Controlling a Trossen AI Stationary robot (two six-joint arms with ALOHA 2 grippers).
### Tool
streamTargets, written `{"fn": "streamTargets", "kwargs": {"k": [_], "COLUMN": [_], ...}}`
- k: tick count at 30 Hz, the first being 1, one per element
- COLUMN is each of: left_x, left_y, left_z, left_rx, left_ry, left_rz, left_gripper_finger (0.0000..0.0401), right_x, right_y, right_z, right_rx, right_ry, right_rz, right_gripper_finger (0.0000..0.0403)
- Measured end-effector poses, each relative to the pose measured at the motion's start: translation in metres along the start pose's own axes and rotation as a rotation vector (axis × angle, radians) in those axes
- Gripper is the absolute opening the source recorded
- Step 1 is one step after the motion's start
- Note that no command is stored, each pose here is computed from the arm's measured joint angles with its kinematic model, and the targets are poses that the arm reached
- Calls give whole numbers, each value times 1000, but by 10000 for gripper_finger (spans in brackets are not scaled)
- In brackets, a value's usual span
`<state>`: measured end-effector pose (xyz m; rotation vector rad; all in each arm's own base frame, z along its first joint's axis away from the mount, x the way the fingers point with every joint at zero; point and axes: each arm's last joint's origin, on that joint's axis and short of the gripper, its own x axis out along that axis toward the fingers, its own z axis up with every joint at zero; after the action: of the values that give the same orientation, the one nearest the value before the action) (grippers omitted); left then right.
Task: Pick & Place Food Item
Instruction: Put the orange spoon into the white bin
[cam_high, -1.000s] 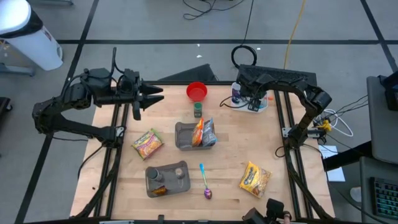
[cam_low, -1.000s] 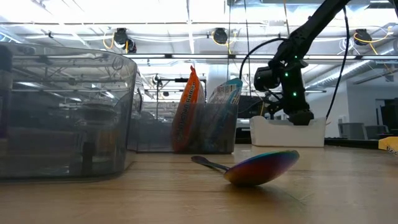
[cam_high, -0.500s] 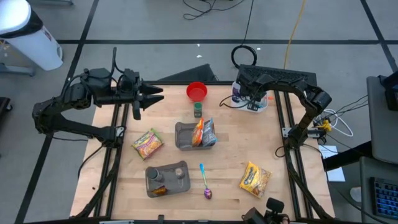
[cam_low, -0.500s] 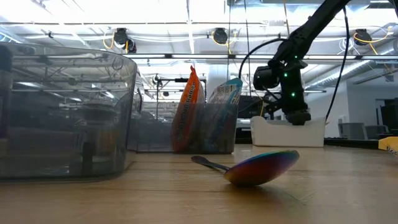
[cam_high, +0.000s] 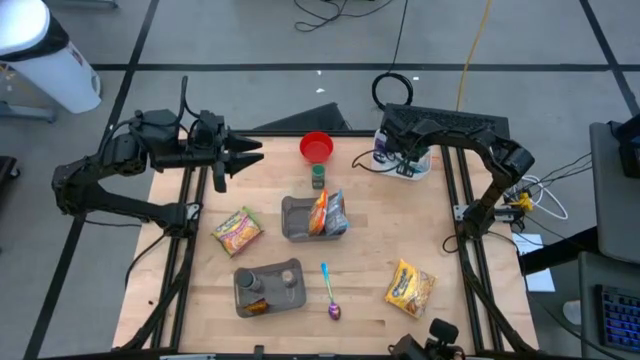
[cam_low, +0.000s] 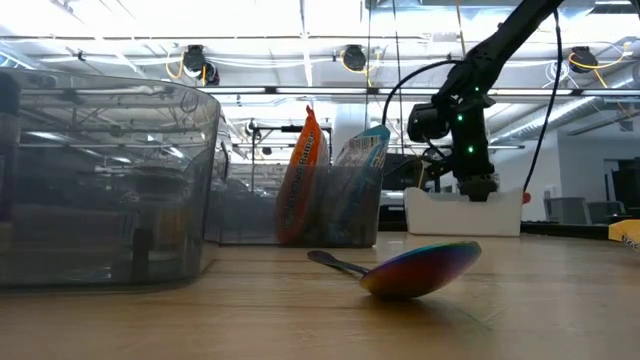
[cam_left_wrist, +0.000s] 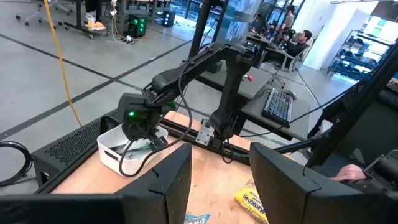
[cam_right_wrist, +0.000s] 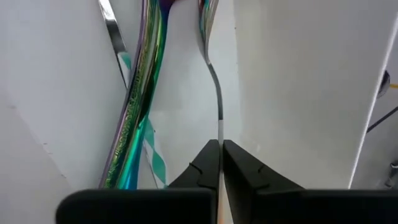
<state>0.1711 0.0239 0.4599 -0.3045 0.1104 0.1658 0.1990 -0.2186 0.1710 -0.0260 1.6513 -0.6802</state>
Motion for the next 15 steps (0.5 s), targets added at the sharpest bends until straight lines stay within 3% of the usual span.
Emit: {"fn": "streamTargets", "kwargs": {"k": [15], "left_x": [0], "left_y": [0], "left_z": [0], "left_rx": [6], "left_ry": [0], "left_rz": [0], "left_gripper_finger": [168], "right_x": [-21], "right_y": [-7], "right_z": [0], "right_rx": [169], "right_ry": [-155], "right_rz": [41], "right_gripper_finger": [0]}}
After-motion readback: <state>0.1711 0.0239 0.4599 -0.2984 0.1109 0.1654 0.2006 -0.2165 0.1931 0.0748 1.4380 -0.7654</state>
